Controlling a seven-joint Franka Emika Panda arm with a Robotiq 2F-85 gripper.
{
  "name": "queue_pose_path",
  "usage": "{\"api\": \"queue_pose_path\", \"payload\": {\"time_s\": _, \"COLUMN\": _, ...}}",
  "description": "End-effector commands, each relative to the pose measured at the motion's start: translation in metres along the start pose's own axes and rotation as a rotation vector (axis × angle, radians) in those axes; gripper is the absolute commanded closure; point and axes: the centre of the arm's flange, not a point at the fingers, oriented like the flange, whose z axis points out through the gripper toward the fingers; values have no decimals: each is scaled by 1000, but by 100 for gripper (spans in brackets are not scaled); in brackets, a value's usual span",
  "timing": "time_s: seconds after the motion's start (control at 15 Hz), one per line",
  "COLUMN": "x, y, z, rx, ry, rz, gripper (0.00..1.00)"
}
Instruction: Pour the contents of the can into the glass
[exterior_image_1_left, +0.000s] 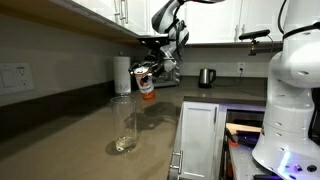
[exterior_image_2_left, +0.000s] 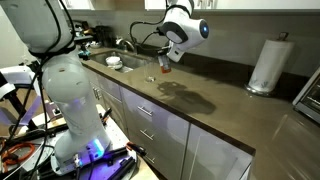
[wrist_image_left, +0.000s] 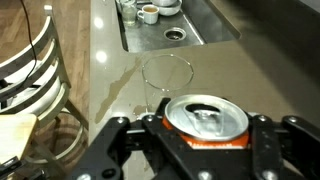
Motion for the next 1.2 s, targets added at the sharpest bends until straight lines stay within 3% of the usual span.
{"api": "queue_pose_path", "payload": {"time_s": 0.0, "x": -27, "y": 15, "z": 14, "rx": -35, "ry": 86, "rz": 30, "gripper": 74}}
{"api": "queue_pose_path", "payload": {"time_s": 0.07, "x": -29, "y": 19, "z": 16, "rx": -49, "ry": 92, "rz": 11, "gripper": 74}}
{"api": "queue_pose_path", "payload": {"time_s": 0.13, "x": -15, "y": 5, "z": 16, "rx": -47, "ry": 58, "rz": 4, "gripper": 49}}
{"api": "queue_pose_path", "payload": {"time_s": 1.13, "x": -19, "y": 12, "z": 21, "rx": -64, "ry": 71, "rz": -3, "gripper": 49}}
